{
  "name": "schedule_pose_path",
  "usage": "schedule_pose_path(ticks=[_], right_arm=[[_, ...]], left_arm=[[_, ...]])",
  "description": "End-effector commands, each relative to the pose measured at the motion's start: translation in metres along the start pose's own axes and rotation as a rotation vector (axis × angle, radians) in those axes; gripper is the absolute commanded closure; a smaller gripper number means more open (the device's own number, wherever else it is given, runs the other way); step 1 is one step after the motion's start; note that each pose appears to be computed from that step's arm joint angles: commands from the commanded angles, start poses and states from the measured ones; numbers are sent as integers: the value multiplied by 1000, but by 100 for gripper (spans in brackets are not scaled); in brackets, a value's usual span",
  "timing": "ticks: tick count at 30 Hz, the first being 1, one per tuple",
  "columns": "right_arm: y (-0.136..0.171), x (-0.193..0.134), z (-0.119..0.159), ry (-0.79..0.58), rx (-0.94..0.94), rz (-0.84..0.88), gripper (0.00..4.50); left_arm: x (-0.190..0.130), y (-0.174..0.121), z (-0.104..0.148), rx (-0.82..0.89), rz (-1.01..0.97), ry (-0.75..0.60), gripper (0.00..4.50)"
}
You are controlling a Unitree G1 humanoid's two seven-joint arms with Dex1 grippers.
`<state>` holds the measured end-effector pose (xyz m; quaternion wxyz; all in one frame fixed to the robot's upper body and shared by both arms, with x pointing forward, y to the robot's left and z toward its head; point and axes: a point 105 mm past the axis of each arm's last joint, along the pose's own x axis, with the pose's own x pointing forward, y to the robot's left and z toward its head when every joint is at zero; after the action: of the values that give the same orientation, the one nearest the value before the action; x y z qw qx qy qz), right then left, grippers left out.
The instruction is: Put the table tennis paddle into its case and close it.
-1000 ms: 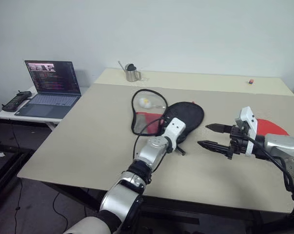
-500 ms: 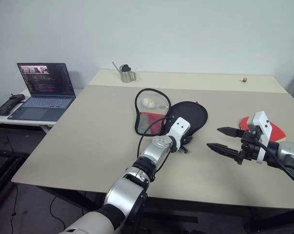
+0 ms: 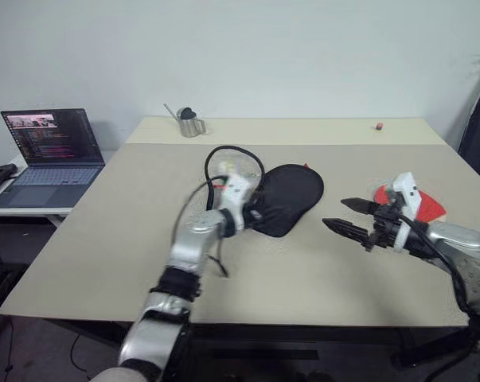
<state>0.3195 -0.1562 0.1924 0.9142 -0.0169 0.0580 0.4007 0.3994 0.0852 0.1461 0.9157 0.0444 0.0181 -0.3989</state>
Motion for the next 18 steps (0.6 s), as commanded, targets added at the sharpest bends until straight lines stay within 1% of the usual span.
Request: schedule_pose_path(ticks=[1, 5, 9, 13, 18], right_arm=[[-1, 10, 7, -24, 1, -20, 0], [0, 29, 0, -2, 61, -41, 0], [-9, 55, -17, 77, 133, -128, 0], [-16, 74, -33, 136, 193, -203, 0], [-22, 96, -42, 153, 227, -282, 0]], left_arm=[[-26, 11, 24, 27, -6, -86, 58], [-59, 30, 29, 19, 24, -100, 58], [-92, 39, 43, -50, -21, -144, 58], [-105, 33, 50, -73, -96, -136, 58], [-105, 29, 53, -45, -114, -113, 58]])
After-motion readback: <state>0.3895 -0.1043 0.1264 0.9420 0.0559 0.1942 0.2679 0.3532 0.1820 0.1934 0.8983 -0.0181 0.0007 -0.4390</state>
